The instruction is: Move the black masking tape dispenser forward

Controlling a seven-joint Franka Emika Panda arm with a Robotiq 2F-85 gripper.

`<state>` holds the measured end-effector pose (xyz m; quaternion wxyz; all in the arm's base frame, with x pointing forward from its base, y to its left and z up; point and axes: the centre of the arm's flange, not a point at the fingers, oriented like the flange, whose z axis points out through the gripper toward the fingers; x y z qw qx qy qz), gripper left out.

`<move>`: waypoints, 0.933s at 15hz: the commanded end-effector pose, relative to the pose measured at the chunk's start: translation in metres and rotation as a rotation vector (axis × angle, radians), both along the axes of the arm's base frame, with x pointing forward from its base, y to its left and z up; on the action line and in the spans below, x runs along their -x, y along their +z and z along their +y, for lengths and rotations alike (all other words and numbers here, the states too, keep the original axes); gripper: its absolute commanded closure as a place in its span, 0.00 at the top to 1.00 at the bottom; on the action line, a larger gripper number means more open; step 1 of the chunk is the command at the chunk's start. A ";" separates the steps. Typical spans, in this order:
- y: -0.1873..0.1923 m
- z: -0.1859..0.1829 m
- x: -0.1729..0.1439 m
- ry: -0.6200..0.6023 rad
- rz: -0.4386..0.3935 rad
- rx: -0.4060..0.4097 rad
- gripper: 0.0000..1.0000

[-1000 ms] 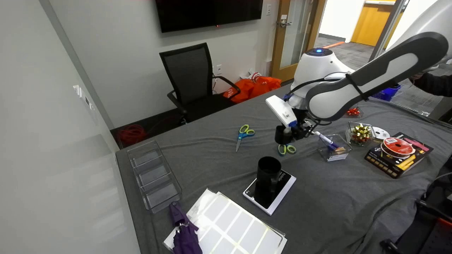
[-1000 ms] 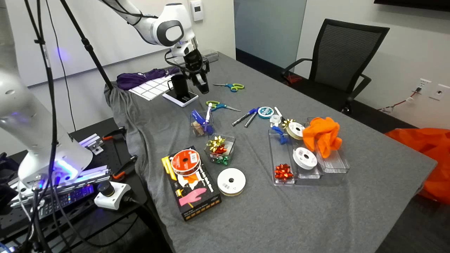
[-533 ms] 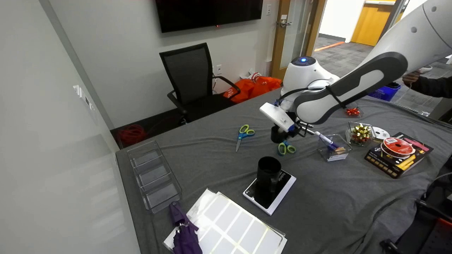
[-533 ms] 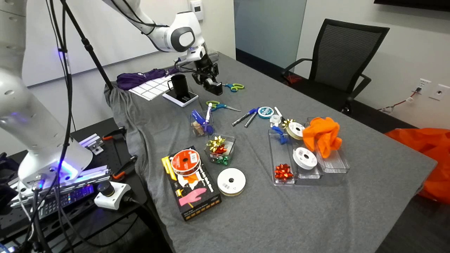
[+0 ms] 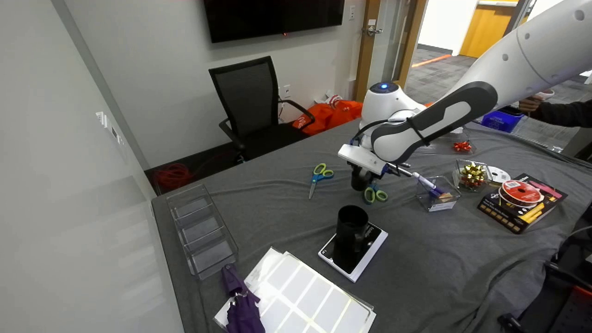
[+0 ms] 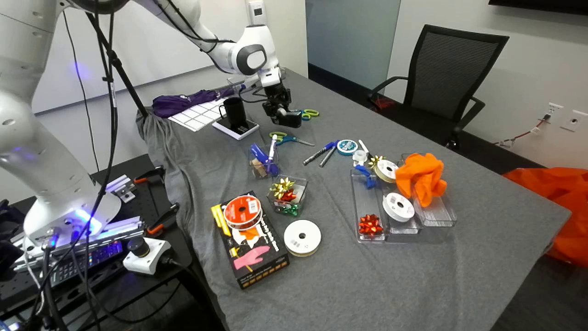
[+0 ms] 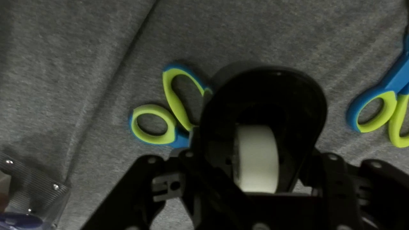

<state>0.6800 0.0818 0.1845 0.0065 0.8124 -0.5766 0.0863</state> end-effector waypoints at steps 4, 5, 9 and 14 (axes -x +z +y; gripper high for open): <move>-0.010 -0.012 -0.047 0.131 0.018 0.038 0.40; -0.014 -0.014 -0.050 0.133 0.018 0.045 0.40; -0.034 -0.018 -0.057 0.136 0.028 0.060 0.40; -0.044 -0.020 -0.054 0.121 0.038 0.060 0.91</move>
